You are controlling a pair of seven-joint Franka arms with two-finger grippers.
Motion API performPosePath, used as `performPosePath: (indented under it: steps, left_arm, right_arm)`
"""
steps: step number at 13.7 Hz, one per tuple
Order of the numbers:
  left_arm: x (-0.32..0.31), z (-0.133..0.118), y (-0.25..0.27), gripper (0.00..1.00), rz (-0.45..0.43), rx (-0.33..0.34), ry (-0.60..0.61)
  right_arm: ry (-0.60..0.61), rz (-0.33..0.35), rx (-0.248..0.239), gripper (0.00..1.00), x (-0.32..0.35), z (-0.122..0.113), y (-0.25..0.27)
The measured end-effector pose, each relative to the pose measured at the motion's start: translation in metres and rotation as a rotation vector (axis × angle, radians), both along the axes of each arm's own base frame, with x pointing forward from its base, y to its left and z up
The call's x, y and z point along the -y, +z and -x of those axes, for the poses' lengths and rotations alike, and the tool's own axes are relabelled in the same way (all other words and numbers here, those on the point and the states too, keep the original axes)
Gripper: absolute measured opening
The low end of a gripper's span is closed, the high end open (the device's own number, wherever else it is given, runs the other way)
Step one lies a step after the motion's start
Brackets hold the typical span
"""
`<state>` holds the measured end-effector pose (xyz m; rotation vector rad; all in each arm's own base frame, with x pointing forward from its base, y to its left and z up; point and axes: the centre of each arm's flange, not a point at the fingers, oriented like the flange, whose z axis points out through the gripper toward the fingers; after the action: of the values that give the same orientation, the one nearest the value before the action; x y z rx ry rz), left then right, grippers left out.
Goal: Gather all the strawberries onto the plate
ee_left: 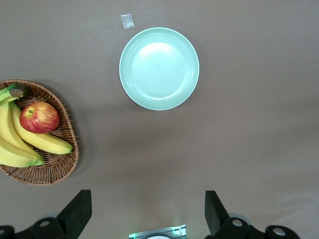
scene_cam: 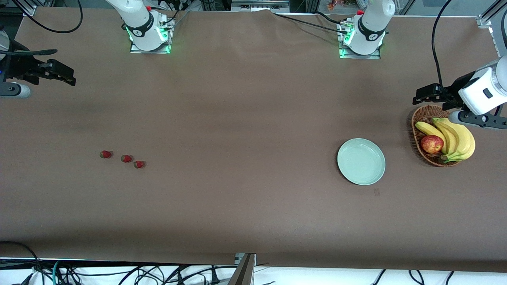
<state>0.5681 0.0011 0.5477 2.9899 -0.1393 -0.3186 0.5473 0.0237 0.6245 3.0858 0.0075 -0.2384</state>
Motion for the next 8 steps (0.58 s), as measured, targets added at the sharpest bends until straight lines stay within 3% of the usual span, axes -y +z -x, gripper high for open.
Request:
performPosePath:
  steps: [3,6,8]
  left_arm:
    - [-0.004,0.008,-0.007,1.0,0.099,-0.104,0.152]
    - [-0.014,0.005,-0.007,1.0,0.112,-0.086,0.164]
    - [-0.015,0.0,-0.006,1.0,0.108,-0.039,0.042]
  right_arm:
    - [0.0,-0.004,0.026,1.0,0.0,-0.005,0.0]
    - [0.0,-0.016,0.043,1.0,-0.001,-0.015,-0.009]
    - [0.0,-0.018,0.032,1.0,-0.001,-0.024,-0.023]
